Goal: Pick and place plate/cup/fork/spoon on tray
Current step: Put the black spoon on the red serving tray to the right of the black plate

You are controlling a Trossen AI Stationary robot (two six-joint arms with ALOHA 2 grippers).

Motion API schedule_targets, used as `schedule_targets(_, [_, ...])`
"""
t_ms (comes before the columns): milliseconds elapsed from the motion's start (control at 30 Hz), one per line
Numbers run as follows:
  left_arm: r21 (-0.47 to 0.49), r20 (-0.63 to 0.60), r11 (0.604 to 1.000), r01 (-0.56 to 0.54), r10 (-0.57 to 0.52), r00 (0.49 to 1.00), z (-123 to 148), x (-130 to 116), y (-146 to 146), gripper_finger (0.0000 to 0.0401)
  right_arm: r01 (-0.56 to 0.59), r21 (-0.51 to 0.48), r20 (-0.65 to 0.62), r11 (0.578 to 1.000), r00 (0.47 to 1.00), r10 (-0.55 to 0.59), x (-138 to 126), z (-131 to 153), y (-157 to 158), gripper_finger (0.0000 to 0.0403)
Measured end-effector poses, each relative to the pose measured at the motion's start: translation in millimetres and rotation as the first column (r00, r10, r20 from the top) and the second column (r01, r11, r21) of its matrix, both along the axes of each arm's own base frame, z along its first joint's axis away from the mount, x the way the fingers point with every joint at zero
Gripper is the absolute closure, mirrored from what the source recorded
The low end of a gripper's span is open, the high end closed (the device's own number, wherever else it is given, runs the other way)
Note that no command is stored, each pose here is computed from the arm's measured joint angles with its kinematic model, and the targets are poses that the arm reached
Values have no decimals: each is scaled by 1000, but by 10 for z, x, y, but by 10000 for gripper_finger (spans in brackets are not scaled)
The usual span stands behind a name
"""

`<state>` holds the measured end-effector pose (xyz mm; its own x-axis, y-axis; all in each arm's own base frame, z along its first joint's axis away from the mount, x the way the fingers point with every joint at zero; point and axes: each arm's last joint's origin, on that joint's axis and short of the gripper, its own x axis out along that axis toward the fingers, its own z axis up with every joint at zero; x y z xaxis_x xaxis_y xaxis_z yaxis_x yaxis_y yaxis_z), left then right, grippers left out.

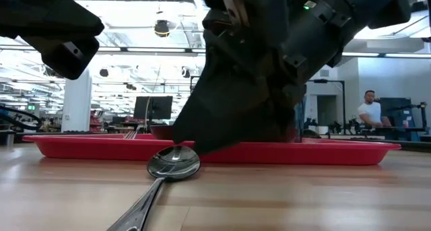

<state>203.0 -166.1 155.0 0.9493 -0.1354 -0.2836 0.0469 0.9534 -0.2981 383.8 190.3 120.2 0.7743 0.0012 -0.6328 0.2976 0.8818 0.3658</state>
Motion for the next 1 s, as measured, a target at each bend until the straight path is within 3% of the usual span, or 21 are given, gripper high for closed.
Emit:
schedule_targets(533, [0, 1, 1000, 0, 0, 1000, 1, 1, -1, 399, -54, 41, -33, 998, 998, 56, 44, -12, -86, 263])
schedule_targets(1000, [-3, 1, 1000, 6, -6, 1000, 3, -4, -9, 399, -47, 113, -23, 992, 998, 50, 149, -212, -129, 288])
